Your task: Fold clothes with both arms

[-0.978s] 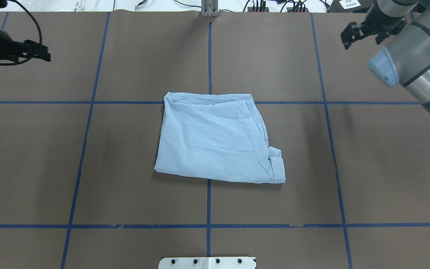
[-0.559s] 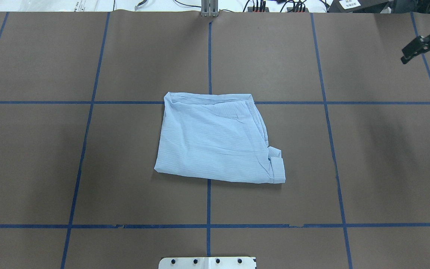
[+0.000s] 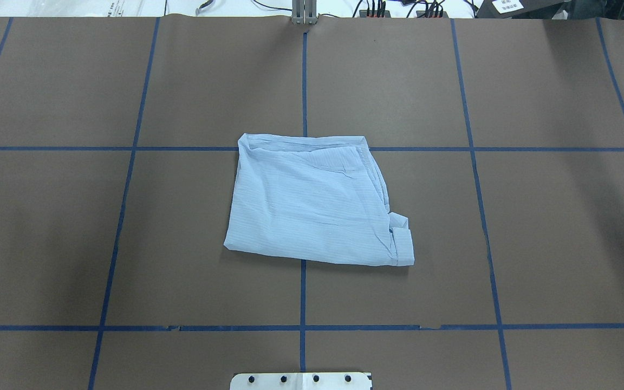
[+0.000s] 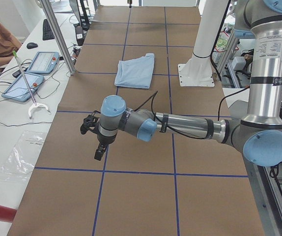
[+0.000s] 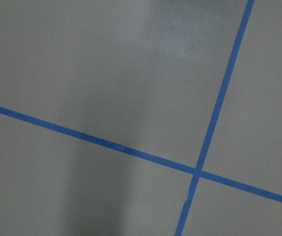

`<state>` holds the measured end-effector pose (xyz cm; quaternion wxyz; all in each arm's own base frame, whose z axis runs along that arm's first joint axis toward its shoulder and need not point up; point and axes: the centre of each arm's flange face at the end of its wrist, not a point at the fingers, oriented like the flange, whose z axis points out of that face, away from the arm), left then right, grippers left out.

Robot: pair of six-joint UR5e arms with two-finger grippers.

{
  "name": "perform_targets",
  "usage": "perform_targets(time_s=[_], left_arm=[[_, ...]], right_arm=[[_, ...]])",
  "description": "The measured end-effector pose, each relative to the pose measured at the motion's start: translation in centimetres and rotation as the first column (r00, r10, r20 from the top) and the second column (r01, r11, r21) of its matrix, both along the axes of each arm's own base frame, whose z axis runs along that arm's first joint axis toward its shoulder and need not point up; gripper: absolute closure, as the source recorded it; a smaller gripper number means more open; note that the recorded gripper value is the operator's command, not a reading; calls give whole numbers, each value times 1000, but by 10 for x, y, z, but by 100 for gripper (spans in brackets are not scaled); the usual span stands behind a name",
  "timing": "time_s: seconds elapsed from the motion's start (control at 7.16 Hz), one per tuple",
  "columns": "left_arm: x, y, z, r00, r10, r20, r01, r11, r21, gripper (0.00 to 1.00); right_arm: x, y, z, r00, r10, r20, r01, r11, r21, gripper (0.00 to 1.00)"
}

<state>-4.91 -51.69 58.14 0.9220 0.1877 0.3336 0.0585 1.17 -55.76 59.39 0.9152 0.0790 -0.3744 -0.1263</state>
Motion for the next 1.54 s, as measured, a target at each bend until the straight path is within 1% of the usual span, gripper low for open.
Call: perform_targets(time_s=[0.14, 0.28, 0.56, 0.7, 0.84, 1.12, 1.26, 1.54], left_arm=[[-5, 5, 4, 1000, -2, -13, 2, 999, 39, 1], [-8, 14, 20, 1000, -4, -16, 4, 999, 43, 1], [-10, 32, 58, 1000, -8, -12, 8, 1000, -26, 1], [-11, 36, 71, 1000, -9, -7, 9, 996, -84, 1], [-11, 37, 74, 1000, -9, -2, 9, 988, -156, 1], [-11, 40, 55, 1000, -5, 3, 6, 962, -273, 1], [-11, 45, 42, 1000, 12, 5, -10, 953, -302, 1], [-11, 48, 40, 995, 96, 6, -90, 953, -290, 1]], right_arm=[[1, 4, 6, 1000, -3, -1, 3, 1000, -7, 0], [2, 11, 14, 1000, -3, -2, 3, 1000, -19, 0], [4, 20, 22, 1000, 9, -2, -9, 999, -51, 0], [6, 22, 24, 999, 35, -4, -35, 996, -85, 0], [10, 23, 24, 997, 81, -8, -81, 987, -135, 0], [26, 26, 20, 989, 149, -15, -149, 967, -209, 0], [31, 30, 13, 987, 162, -18, -161, 959, -233, 0], [35, 42, 14, 985, 170, -19, -169, 947, -272, 0]])
